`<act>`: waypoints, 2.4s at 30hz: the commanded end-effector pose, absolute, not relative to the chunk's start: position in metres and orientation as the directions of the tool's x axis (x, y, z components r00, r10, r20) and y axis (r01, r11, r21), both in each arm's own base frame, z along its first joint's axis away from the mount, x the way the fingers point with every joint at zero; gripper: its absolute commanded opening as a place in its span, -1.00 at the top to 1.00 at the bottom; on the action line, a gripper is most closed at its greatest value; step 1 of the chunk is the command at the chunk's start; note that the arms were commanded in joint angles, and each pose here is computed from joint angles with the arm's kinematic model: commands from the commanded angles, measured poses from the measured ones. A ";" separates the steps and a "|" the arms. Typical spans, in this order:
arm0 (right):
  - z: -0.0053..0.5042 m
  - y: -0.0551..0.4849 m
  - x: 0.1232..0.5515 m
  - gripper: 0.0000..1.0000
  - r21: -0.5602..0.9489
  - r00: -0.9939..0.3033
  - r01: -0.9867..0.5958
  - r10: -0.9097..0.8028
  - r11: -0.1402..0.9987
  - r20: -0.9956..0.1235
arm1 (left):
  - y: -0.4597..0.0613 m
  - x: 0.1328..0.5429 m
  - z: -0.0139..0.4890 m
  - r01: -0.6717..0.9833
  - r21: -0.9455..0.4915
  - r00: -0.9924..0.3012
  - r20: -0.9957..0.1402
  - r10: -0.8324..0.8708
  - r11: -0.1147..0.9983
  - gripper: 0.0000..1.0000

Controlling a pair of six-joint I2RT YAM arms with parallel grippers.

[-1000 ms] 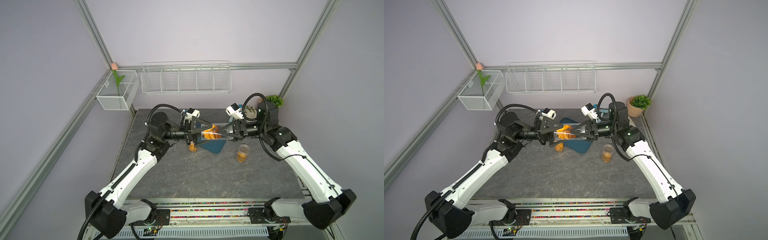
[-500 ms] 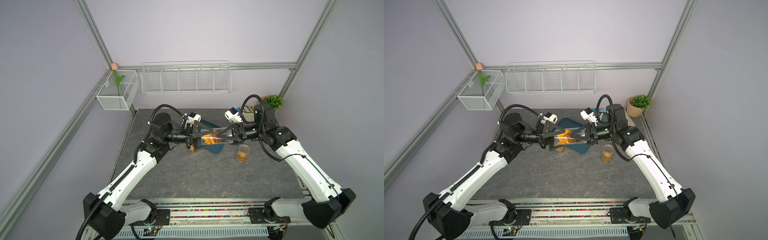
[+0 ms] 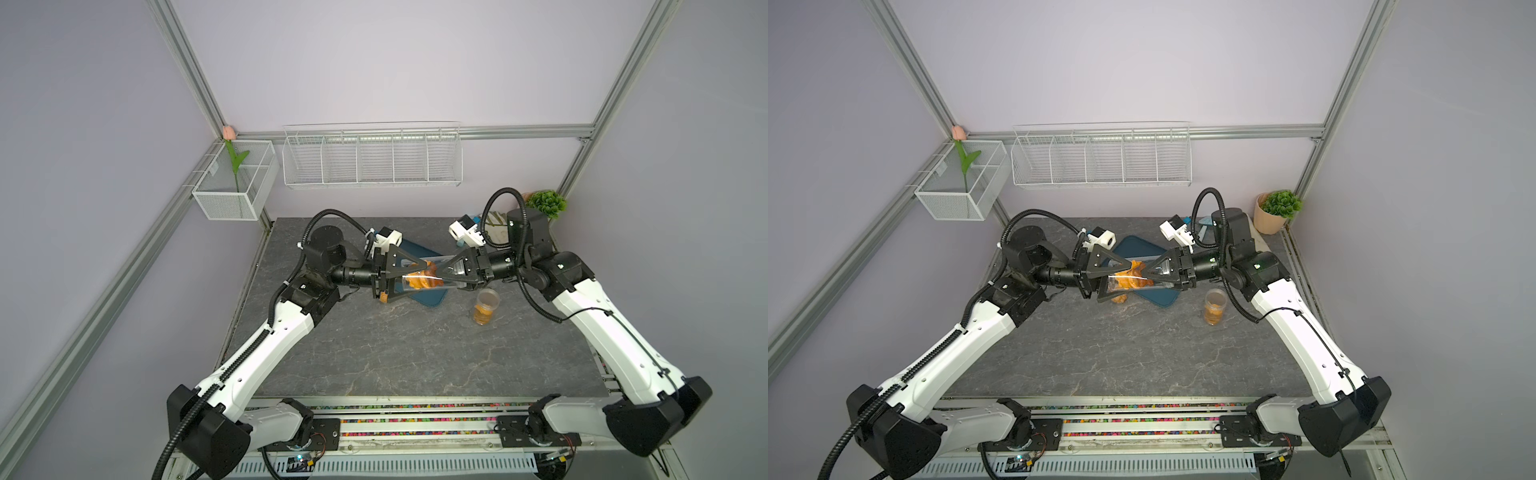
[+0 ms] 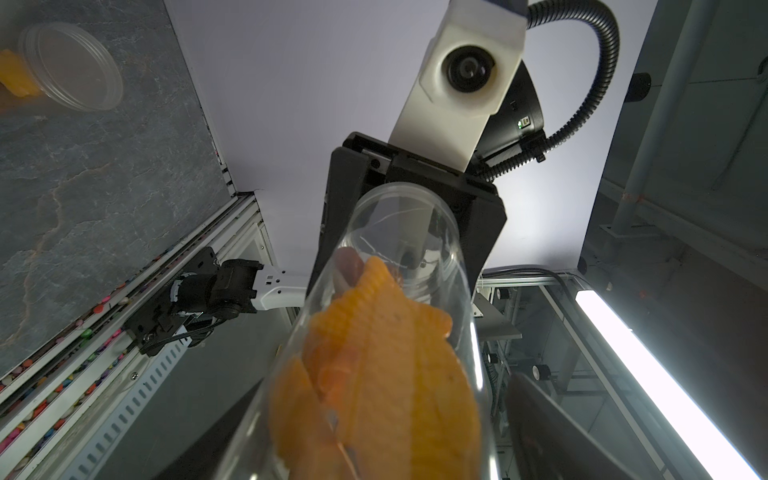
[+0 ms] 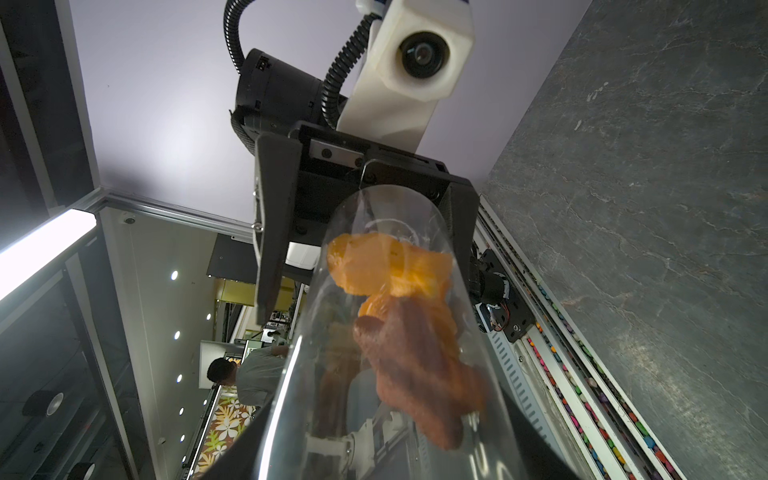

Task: Pour the cookies out of the jar
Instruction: Pick up the jar from the center of the board.

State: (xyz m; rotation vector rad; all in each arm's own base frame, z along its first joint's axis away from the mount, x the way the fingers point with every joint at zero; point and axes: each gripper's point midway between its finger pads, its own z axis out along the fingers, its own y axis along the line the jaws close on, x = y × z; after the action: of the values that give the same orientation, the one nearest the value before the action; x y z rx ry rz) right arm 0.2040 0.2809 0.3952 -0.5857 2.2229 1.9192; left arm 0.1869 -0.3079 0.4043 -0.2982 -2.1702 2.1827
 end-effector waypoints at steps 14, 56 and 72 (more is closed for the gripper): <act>0.387 0.282 0.208 -0.17 0.920 -0.923 -0.366 -0.182 0.142 -0.339 | -0.307 0.184 0.429 0.182 -0.980 -0.968 -0.193 0.163 -0.082 -0.39; 0.409 0.256 0.215 -0.77 0.898 -0.917 -0.397 -0.055 0.188 -0.394 | -0.305 0.180 0.413 0.203 -0.977 -0.963 -0.210 0.169 -0.062 -0.06; 0.419 0.242 0.201 -0.84 0.932 -0.938 -0.347 -0.047 0.106 -0.344 | -0.299 0.175 0.409 0.209 -0.977 -0.959 -0.215 0.182 -0.051 -0.07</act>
State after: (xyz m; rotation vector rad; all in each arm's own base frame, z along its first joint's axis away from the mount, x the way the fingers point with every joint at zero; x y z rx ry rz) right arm 0.2097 0.2421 0.4130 -0.3778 2.1678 1.8431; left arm 0.1824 -0.3054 0.4029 -0.3892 -2.1850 2.2202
